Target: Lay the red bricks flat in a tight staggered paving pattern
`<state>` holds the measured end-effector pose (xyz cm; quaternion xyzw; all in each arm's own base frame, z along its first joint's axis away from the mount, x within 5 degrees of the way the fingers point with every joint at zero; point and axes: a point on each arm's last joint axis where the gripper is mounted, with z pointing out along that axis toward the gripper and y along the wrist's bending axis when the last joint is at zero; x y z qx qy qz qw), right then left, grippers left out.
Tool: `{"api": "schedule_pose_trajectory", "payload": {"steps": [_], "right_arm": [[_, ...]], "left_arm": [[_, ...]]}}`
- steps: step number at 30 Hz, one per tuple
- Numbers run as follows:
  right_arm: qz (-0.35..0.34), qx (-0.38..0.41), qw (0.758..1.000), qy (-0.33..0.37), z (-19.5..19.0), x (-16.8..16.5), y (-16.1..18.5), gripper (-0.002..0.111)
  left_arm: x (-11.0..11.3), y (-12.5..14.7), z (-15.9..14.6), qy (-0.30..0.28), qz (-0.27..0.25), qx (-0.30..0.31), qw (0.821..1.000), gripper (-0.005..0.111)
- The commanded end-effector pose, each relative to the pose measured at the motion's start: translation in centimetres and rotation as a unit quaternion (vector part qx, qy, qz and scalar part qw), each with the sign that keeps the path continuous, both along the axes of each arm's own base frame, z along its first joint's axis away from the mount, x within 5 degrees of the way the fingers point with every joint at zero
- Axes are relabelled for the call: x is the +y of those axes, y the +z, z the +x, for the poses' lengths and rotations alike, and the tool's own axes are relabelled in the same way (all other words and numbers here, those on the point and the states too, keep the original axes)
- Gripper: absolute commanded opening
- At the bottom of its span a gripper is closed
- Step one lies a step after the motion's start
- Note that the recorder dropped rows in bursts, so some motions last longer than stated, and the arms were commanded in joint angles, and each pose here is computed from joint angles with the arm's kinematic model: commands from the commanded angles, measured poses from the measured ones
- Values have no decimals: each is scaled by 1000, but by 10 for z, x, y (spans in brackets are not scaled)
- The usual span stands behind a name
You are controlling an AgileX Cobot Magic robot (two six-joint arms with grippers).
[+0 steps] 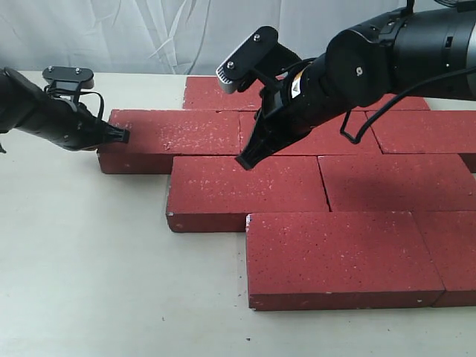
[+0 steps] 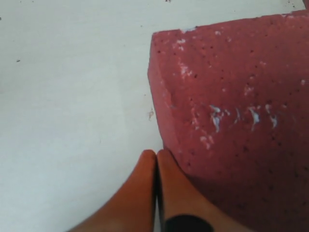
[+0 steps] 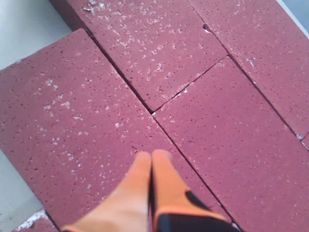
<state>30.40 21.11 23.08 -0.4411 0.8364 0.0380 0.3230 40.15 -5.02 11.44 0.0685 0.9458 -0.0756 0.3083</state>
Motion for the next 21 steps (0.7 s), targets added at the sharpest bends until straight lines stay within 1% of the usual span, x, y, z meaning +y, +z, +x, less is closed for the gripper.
{"api": "schedule_pose_trajectory", "payload": {"steps": [1, 9, 16, 21], "right_arm": [[1, -3, 1000, -3, 2, -3, 0, -1], [0, -1, 1000, -3, 1, -3, -1, -1], [0, -1, 1000, -3, 1, -3, -1, -1], [0, -1, 1000, -3, 1, -3, -1, -1]], "left_arm": [[-8, -1, 0, -15, -1, 2, 1000, 0], [-7, -2, -1, -32, 13, 4, 999, 0], [8, -2, 1, -15, 12, 5, 1000, 0], [14, -2, 0, -13, 9, 12, 1000, 0]]}}
